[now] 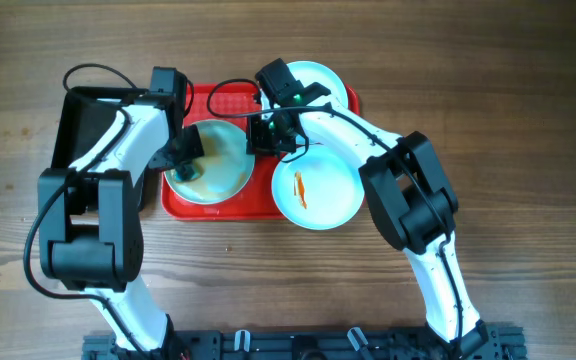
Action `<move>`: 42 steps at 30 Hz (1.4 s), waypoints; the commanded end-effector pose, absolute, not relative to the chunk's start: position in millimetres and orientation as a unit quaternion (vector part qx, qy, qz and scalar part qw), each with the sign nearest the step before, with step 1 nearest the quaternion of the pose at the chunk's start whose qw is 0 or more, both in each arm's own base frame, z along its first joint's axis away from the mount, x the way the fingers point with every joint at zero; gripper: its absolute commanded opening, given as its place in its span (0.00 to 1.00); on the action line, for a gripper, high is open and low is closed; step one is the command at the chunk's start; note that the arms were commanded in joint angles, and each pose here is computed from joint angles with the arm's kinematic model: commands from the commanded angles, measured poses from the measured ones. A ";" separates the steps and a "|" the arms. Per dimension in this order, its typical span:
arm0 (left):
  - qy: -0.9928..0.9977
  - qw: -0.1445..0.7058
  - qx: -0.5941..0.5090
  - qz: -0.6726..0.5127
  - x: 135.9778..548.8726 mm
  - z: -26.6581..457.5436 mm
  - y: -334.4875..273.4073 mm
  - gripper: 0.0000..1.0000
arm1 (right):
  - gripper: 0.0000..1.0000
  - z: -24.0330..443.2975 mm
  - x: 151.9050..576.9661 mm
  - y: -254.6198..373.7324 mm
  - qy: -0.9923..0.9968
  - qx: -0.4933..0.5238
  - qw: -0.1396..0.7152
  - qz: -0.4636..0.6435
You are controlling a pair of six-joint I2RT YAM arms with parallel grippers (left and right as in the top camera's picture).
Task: Clean dirty plates on tray and stack at the side
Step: 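Scrub the plate surface with the sponge while the right gripper holds the rim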
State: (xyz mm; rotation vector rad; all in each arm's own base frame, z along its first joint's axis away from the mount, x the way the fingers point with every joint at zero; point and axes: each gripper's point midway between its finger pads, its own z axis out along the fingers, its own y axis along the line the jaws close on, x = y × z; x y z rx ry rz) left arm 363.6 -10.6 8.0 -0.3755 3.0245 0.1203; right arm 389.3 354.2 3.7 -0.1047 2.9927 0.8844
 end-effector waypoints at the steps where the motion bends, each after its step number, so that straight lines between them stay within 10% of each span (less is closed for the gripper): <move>1: 0.996 -0.041 -0.066 0.032 323.0 -21.1 -6.7 0.04 | 0.04 -15.4 391.4 343.1 0.964 -0.007 -0.001 0.265; 24: 0.974 0.126 0.017 -0.187 406.8 -6.2 -81.8 0.04 | 0.04 -15.1 391.1 343.6 0.964 -0.008 -0.002 0.266; 31: 0.971 0.114 -0.209 0.004 399.8 -22.5 -8.6 0.04 | 0.04 -15.0 391.5 343.8 0.964 -0.009 -0.001 0.267; 42: 0.981 0.108 -0.076 0.142 389.2 1.7 16.7 0.04 | 0.04 -14.9 391.6 343.9 0.964 -0.009 -0.001 0.267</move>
